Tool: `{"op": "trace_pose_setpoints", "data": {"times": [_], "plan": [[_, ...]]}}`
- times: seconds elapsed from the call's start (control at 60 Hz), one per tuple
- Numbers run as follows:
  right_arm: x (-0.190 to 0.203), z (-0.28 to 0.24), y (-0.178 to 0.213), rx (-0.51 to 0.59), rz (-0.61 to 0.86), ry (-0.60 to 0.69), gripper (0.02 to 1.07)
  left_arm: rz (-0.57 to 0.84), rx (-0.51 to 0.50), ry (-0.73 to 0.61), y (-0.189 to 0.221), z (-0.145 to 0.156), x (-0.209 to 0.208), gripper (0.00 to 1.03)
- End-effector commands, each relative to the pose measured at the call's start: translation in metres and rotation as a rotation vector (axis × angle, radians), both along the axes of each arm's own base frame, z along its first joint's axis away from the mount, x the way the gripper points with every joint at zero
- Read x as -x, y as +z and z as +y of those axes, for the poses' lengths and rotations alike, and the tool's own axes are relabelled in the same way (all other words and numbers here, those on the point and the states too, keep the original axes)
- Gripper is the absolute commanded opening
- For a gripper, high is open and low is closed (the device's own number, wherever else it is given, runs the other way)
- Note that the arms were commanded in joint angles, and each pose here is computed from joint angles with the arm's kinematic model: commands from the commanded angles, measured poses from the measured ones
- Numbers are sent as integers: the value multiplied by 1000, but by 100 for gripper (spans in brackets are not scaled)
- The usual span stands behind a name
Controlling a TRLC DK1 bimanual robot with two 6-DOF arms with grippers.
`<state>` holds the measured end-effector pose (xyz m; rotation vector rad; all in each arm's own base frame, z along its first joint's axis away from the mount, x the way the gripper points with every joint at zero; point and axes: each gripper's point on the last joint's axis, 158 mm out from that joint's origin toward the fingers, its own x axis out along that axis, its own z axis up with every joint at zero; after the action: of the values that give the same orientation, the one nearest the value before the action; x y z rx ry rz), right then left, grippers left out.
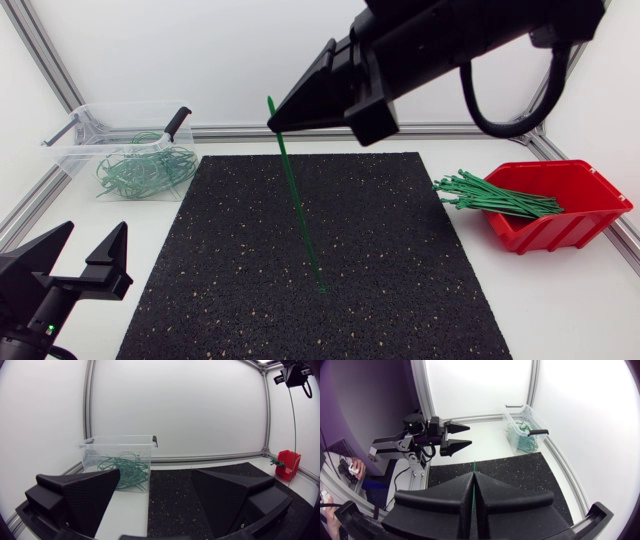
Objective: Take a green cable tie from the red box, thread the tail through the head to close it, then place it in the transparent bin on the left.
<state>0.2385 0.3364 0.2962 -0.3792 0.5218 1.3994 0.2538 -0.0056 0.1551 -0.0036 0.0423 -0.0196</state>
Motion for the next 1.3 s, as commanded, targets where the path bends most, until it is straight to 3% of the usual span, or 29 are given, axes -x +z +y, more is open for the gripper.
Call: {"op": "trace_pose_setpoints", "data": {"times": [0.0, 0.25, 0.433, 0.667, 1.05, 1.117, 1.2, 1.283], "plan": [[-10, 1, -31, 25, 95, -35, 8, 60, 19, 3, -25, 1, -1, 99], [-28, -2, -74, 24, 198, -61, 8, 60, 19, 3, -25, 1, -1, 99], [-35, -7, -60, -109, 363, -37, 8, 60, 19, 3, -25, 1, -1, 99], [-35, 5, -65, -148, 501, -27, 8, 60, 19, 4, -24, 1, 0, 99], [-87, -15, -111, -179, 549, -159, 9, 60, 18, 4, -24, 1, 0, 99], [-94, -21, -122, -176, 541, -187, 31, 60, 19, 4, -24, 1, 0, 99], [-103, -31, -138, -136, 509, -250, 79, 60, 19, 4, -24, 1, 0, 99], [-107, -37, -139, -124, 446, -283, 98, 61, 19, 4, -25, 1, -1, 99]]}}
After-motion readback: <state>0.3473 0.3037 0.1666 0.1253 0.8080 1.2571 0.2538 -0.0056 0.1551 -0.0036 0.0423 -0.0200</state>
